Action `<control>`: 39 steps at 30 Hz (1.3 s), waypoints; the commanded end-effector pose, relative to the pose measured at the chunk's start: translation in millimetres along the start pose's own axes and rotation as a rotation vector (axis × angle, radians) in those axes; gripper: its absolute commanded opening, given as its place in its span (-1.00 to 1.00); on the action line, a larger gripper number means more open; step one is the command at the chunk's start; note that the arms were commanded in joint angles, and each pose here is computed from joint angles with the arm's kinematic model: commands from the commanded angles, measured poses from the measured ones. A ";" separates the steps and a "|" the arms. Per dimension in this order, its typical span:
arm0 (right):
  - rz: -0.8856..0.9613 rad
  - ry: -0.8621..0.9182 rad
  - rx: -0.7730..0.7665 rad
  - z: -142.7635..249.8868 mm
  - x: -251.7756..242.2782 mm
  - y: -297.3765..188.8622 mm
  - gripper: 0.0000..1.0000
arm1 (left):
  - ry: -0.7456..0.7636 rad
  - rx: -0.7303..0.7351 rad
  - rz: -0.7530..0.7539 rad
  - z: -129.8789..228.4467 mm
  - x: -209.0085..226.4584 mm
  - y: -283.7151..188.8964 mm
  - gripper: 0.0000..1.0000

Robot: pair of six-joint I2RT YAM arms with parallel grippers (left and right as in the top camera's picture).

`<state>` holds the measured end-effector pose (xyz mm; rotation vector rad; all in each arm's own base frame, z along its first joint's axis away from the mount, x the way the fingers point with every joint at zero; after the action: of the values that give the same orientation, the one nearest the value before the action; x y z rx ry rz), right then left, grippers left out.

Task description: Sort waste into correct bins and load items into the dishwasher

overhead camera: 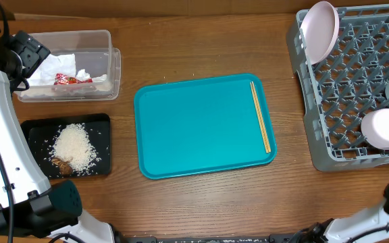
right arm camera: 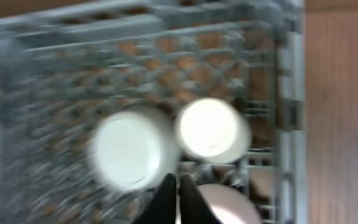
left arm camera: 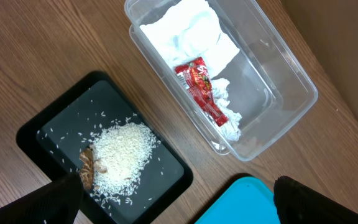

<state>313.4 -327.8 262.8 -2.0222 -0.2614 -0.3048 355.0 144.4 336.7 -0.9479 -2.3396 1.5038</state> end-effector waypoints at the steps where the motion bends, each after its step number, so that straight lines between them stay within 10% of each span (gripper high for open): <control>1: -0.314 -0.120 0.064 9.7 38.3 -63.9 -0.70 | 0.025 0.000 -0.011 0.0 -1.7 3.8 1.00; 10: -0.734 -0.490 0.403 105.0 85.1 -126.8 0.80 | 0.026 0.000 -0.011 0.1 -1.7 3.8 1.00; 23: -0.528 -1.161 0.543 301.4 83.1 -161.7 0.66 | 0.025 0.000 -0.011 -0.1 -1.5 3.8 0.99; 39: -0.391 -1.369 0.561 440.0 26.7 -79.2 0.87 | 0.026 0.000 -0.011 0.1 -1.8 3.7 0.99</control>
<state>364.2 108.5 164.5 -1.2769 -1.4429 0.8562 355.1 144.4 336.7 -0.9483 -2.3399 1.5036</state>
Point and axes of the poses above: each gripper's point midway between its finger pads, its own y axis out along the fingers, its own x axis along the line the jaws close on, z = x × y, the point moved 3 cm from there along -y, back along the fingers, and after that the axes turned 3 degrees about y, right-handed, at the moved point
